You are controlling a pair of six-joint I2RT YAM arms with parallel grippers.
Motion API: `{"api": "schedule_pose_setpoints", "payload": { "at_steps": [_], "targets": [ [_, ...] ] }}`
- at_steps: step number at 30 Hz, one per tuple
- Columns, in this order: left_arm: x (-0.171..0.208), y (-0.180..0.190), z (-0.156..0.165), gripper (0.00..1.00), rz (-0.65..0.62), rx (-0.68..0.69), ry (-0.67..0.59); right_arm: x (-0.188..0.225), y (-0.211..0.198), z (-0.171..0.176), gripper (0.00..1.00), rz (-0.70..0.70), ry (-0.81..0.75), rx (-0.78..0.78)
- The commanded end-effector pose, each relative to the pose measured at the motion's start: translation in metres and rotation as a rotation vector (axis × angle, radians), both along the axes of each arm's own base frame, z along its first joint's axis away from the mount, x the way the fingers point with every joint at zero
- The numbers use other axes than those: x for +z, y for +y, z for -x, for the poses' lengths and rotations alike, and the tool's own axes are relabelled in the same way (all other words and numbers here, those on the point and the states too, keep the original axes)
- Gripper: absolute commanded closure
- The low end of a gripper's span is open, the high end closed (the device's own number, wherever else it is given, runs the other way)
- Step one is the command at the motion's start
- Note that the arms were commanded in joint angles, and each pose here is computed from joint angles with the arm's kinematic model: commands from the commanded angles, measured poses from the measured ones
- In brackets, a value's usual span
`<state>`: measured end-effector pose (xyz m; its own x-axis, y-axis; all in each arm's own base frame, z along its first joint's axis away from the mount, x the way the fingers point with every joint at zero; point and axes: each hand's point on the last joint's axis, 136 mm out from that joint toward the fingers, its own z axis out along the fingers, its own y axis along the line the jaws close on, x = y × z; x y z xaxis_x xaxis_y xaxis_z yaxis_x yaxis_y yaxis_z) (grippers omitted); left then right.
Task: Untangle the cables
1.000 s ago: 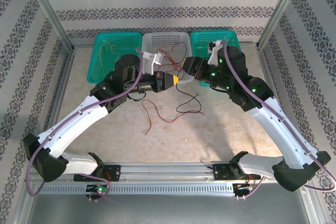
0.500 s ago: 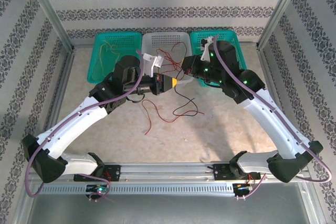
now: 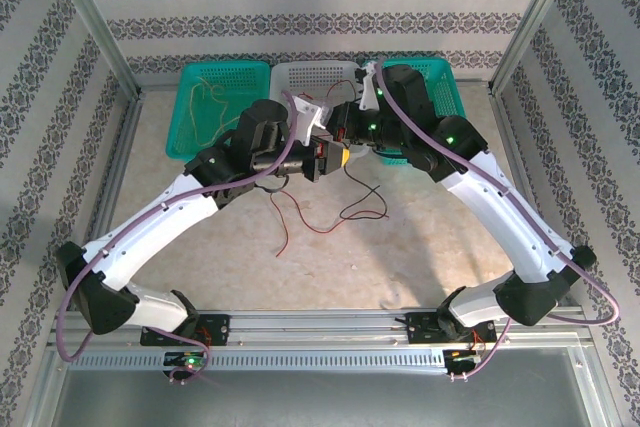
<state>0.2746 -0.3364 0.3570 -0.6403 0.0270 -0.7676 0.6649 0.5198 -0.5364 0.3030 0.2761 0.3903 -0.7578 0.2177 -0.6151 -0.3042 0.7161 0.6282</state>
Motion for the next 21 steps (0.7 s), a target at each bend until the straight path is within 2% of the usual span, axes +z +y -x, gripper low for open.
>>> {"api": "schedule_pose_setpoints", "payload": {
  "at_steps": [1, 4, 6, 7, 13, 16, 19, 21],
  "targets": [
    [-0.001, 0.004, 0.007, 0.92, -0.042, 0.018, -0.034, 0.031, -0.003, 0.000, 1.00, -0.059, -0.067, 0.013],
    [-0.004, 0.020, 0.001, 0.55, -0.056, 0.107, -0.049, 0.036, -0.016, -0.004, 1.00, -0.079, -0.069, -0.019],
    [-0.006, 0.033, -0.001, 0.41, -0.054, 0.164, -0.057, 0.043, -0.025, -0.006, 1.00, -0.127, -0.068, -0.034],
    [-0.007, 0.039, -0.002, 0.38, -0.048, 0.192, -0.057, 0.047, -0.028, -0.006, 1.00, -0.144, -0.076, -0.041],
    [-0.002, 0.078, -0.005, 0.35, 0.013, 0.335, -0.033, 0.060, -0.050, -0.008, 1.00, -0.147, -0.107, -0.080],
    [-0.008, 0.089, -0.006, 0.33, -0.013, 0.367, -0.020, 0.065, -0.060, -0.009, 1.00, -0.163, -0.110, -0.095],
    [-0.031, 0.096, -0.011, 0.33, -0.043, 0.404, 0.062, 0.072, -0.062, -0.009, 1.00, -0.178, -0.119, -0.091],
    [-0.045, 0.094, -0.014, 0.33, -0.016, 0.402, 0.136, 0.078, -0.060, -0.007, 1.00, -0.191, -0.128, -0.081]
  ]
}}
